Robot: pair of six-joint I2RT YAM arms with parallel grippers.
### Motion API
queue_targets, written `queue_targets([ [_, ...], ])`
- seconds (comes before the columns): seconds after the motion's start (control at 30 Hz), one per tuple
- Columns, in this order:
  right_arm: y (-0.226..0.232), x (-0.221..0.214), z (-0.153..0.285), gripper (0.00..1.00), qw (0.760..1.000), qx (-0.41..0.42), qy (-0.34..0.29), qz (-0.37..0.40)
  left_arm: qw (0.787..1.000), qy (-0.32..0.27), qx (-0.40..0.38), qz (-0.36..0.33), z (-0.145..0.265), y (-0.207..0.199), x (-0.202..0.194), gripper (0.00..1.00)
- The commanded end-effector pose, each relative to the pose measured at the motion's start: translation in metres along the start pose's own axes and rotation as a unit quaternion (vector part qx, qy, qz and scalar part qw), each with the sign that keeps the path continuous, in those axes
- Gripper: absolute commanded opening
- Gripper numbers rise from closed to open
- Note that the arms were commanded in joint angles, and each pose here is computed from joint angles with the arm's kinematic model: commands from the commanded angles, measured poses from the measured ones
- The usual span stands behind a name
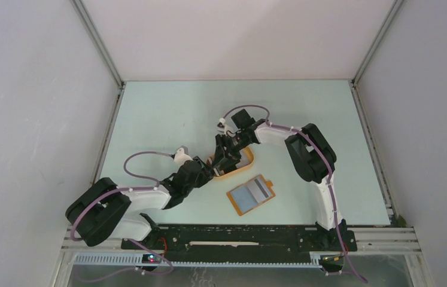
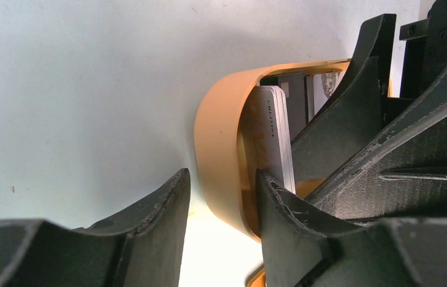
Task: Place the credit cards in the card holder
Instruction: Pick up the credit card from the storage box.
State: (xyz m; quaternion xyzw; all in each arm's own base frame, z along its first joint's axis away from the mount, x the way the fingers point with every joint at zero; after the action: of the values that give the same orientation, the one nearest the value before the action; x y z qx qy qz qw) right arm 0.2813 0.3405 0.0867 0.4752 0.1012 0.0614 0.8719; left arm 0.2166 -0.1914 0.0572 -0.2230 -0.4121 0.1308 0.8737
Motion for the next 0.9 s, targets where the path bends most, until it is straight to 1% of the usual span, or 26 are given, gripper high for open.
queue_targets([
  [0.0, 0.012, 0.007, 0.013, 0.65, 1.0, 0.007, -0.017, 0.014, 0.999, -0.016, -0.034, -0.002, -0.005, -0.024, 0.017, 0.51],
  [0.3, 0.002, 0.015, 0.023, 0.65, 0.999, -0.022, -0.048, 0.005, 0.999, -0.005, -0.048, -0.011, -0.011, -0.032, 0.018, 0.54],
  [0.47, -0.001, 0.017, 0.023, 0.64, 0.998, -0.026, -0.052, 0.001, 0.998, 0.002, -0.053, -0.014, -0.013, -0.034, 0.017, 0.54],
  [0.67, -0.009, 0.023, 0.028, 0.59, 0.995, -0.067, -0.08, 0.004, 0.998, 0.008, -0.064, -0.016, -0.016, -0.035, 0.016, 0.57],
  [0.87, -0.011, 0.027, 0.036, 0.52, 0.992, -0.084, -0.098, 0.009, 0.998, 0.007, -0.065, -0.018, -0.016, -0.033, 0.018, 0.58],
])
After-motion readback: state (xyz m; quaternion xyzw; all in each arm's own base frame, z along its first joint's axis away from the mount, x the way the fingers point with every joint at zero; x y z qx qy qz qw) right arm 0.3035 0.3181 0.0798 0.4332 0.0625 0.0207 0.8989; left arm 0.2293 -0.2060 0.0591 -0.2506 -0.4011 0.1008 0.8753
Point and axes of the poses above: each gripper's point midway between its finger pads, its own z axis back along the fingers, its own y axis along the line the jaws close on, x = y × z, the point moved 5 cm from there along z, back along the fingers, and after that the axes turned 14 degrees about -z, right-handed, at the moved point
